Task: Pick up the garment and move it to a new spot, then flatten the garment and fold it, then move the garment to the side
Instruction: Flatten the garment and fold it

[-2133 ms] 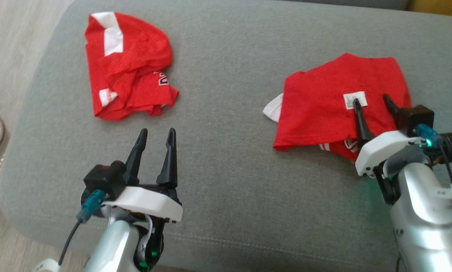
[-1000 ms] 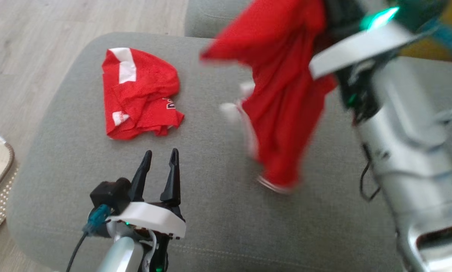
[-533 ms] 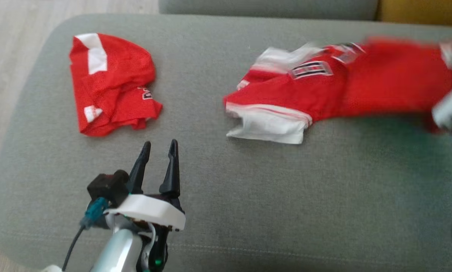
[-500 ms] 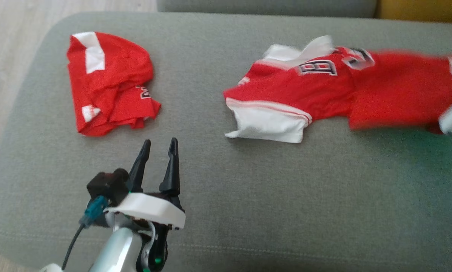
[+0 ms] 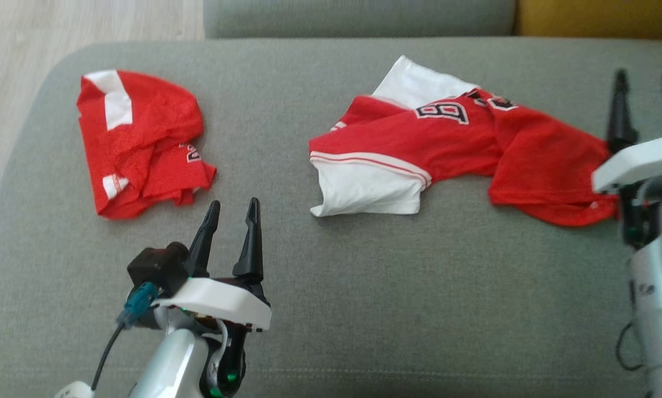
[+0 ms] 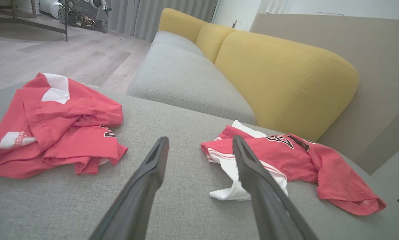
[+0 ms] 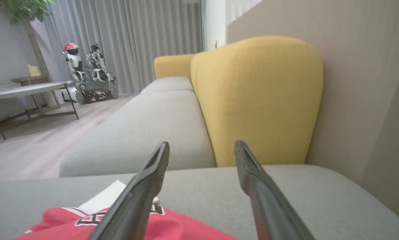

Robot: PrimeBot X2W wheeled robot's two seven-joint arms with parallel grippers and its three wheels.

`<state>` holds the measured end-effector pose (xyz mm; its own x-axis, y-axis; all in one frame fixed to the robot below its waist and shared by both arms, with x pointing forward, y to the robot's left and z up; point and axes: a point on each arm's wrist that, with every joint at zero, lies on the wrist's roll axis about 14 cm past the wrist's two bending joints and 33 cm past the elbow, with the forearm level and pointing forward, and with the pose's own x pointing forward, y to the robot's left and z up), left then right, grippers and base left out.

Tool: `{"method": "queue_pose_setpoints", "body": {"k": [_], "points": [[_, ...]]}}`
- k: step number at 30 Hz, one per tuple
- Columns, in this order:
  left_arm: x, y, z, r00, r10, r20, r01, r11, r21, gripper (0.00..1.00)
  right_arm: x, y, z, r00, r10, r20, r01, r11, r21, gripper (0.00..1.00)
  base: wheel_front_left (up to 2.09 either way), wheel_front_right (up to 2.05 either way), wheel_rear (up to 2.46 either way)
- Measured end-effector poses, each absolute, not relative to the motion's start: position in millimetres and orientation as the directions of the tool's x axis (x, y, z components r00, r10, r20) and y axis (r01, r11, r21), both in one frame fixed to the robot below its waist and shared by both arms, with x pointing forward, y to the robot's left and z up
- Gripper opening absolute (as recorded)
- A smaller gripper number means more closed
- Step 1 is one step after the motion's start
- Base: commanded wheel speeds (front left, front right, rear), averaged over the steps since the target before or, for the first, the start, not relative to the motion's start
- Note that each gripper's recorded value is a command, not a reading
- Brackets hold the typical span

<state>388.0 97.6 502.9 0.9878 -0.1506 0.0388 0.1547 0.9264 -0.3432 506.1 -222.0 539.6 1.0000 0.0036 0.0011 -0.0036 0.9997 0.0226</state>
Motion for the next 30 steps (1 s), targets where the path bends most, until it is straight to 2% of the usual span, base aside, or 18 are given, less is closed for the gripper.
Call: {"method": "queue_pose_setpoints", "body": {"k": [5,11,16,25,30], "points": [[381.6,93.2,517.2,0.984,-0.160,0.078,0.177,0.918,-0.354,1.00,475.8,-185.2,560.2,0.989,0.102,0.108,-0.107,0.994,0.034,1.00,0.00,0.00,0.00],[371.2,89.6,520.1,0.983,-0.164,0.084,0.184,0.910,-0.371,1.00,421.4,-149.8,540.6,0.976,0.186,0.113,-0.194,0.978,0.072,1.00,0.00,0.00,0.00],[368.4,88.0,520.9,0.982,-0.168,0.088,0.189,0.908,-0.374,1.00,393.3,-140.1,527.1,0.975,0.197,0.105,-0.206,0.975,0.086,1.00,0.00,0.00,0.00],[363.9,88.4,511.9,0.984,-0.167,0.062,0.178,0.908,-0.378,1.00,385.0,-137.0,518.8,0.977,0.200,0.073,-0.205,0.977,0.056,1.00,0.00,0.00,0.00],[366.2,87.6,500.9,0.985,-0.170,0.029,0.168,0.908,-0.383,1.00,393.3,-134.1,489.6,0.976,0.215,-0.040,-0.214,0.977,0.016,1.00,0.00,0.00,0.00]]}}
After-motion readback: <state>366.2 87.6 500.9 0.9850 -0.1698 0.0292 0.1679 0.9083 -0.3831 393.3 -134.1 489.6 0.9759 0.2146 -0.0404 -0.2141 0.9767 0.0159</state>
